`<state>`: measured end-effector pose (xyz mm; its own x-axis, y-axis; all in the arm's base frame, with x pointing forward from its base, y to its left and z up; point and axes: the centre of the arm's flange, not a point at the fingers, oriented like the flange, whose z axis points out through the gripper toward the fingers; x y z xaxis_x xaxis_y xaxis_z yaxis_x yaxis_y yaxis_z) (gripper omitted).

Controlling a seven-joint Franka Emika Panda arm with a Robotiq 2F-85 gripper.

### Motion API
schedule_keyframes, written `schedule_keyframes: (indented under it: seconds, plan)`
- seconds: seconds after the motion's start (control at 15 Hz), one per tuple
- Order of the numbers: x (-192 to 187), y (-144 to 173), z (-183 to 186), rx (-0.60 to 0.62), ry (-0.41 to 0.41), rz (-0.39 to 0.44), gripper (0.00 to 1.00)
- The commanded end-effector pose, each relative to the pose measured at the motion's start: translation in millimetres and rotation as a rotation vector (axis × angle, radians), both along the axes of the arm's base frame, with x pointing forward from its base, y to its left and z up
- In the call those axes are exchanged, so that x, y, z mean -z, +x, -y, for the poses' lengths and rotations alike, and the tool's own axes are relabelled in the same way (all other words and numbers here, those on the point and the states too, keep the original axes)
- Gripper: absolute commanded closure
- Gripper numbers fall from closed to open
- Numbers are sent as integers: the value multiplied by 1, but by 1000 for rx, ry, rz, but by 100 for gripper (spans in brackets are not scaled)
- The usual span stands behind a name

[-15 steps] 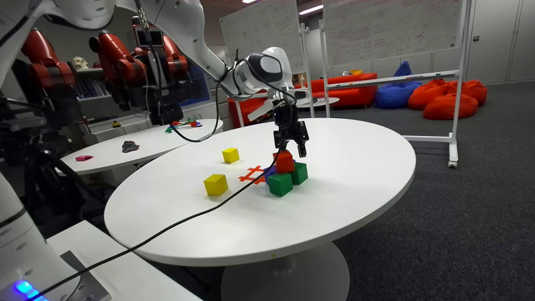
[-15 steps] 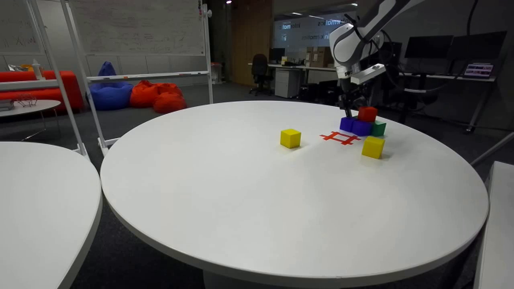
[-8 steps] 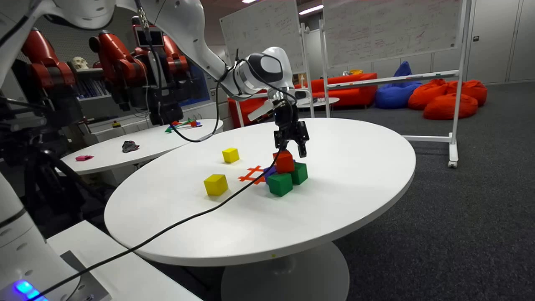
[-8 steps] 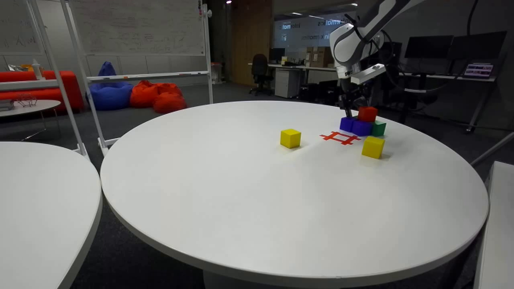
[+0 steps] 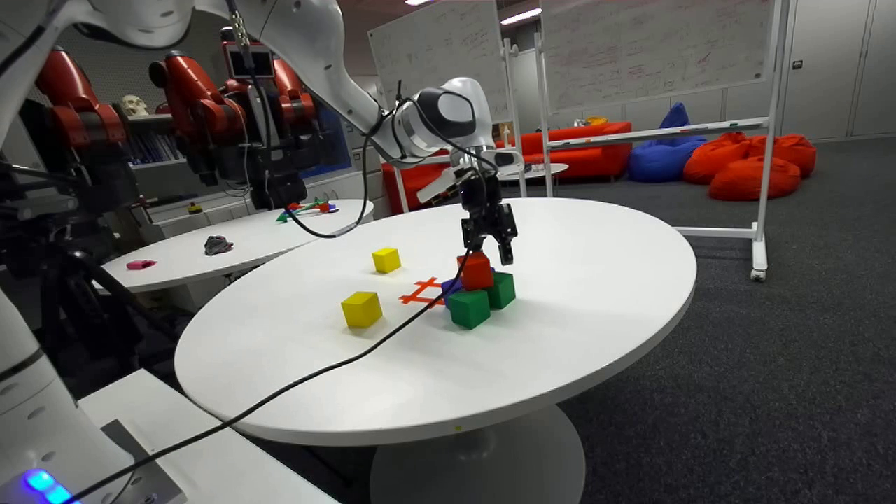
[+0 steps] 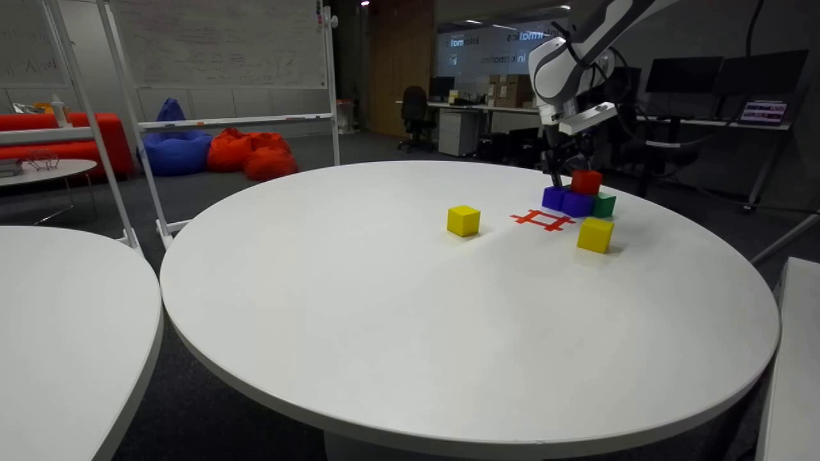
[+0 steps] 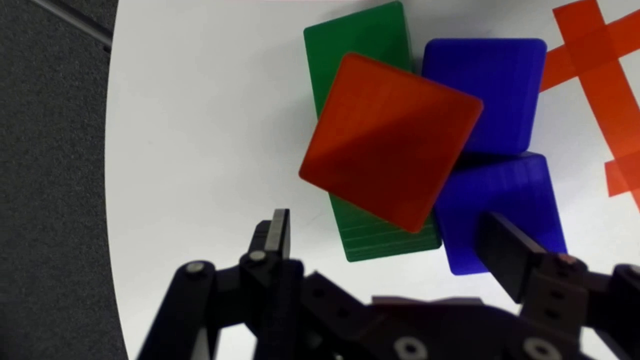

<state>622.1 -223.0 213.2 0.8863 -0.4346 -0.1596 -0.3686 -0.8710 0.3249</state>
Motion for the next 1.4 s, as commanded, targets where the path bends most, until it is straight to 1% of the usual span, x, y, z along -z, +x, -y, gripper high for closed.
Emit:
schedule_keyframes:
  seconds: [0.0,0.27,0.33,0.6,0.8,0.87,0.93,1.33]
  plan:
    - [-6,-21,6,65,4,38,0]
    - [-7,-32,14,134,17,55,0]
    - [-6,-36,15,153,34,63,0]
    - [2,-52,15,218,142,144,0]
    - [6,-57,16,258,186,186,0]
    - [7,-58,16,266,193,190,0]
    - [7,-38,20,262,151,162,0]
    - [7,-37,20,259,151,166,0]
